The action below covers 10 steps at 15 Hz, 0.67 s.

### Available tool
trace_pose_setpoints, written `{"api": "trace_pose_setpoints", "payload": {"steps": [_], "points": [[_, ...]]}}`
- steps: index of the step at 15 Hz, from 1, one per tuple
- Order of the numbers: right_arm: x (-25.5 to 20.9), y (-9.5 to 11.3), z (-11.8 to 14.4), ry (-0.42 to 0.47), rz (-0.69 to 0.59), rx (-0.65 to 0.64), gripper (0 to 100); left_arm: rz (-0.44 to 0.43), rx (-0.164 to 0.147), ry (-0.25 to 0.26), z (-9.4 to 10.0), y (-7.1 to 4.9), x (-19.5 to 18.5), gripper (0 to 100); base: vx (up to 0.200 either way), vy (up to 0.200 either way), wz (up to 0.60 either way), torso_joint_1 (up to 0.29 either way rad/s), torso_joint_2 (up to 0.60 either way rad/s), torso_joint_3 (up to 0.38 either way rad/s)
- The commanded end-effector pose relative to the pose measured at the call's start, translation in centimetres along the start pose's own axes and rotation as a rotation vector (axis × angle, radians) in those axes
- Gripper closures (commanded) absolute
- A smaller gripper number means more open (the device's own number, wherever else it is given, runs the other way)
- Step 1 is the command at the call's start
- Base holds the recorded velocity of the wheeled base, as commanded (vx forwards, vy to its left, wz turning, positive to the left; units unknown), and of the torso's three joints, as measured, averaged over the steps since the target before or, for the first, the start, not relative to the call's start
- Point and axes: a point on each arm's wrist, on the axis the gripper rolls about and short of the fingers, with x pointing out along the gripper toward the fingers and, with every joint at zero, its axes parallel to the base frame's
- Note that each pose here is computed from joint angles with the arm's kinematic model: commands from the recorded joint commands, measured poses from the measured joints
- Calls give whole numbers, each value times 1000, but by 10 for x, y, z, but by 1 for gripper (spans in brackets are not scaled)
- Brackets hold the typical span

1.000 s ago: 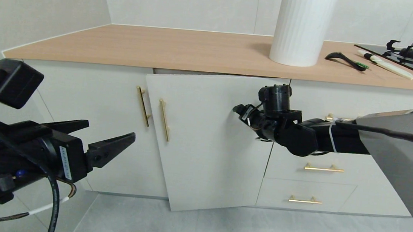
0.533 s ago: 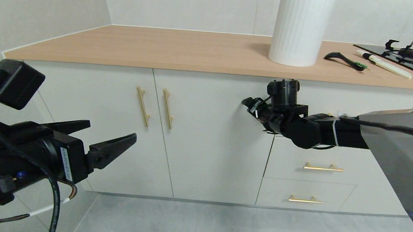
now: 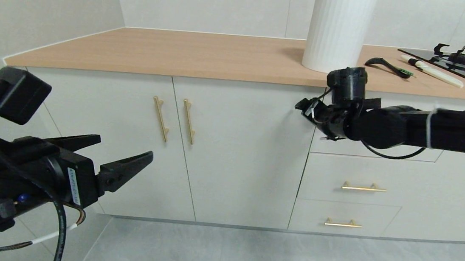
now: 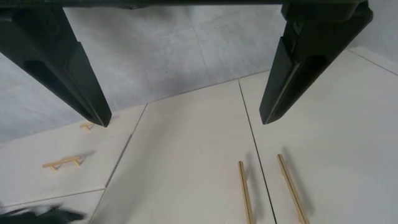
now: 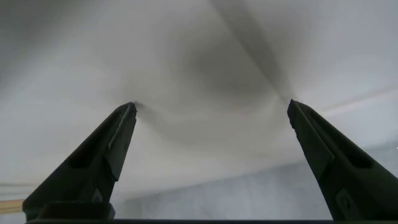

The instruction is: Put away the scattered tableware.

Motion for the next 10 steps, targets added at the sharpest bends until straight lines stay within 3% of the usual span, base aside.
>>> {"api": "trace_pose_setpoints", "payload": {"steps": [1, 2, 3, 5, 7, 10], "points": [[-124, 2, 68, -88, 35, -44, 0, 1, 26, -9, -1, 1, -5, 0, 0, 0, 0, 0, 0, 0], [-139, -2, 72, -93, 37, -60, 0, 0, 31, -14, -1, 1, -7, 0, 0, 0, 0, 0, 0, 0], [-213, -27, 86, -149, 44, -161, 0, 0, 55, -26, -6, 4, -19, 0, 0, 0, 0, 0, 0, 0], [-289, -73, 85, -231, 2, -309, 0, 1, 57, -42, -24, 10, -43, 0, 0, 0, 0, 0, 0, 0], [-354, -117, 66, -327, -50, -408, 0, 83, 53, -94, -42, 23, -73, 0, 0, 0, 0, 0, 0, 0], [-420, -169, 18, -402, -93, -424, 0, 213, 57, -182, -76, 34, -115, 0, 0, 0, 0, 0, 0, 0]]}}
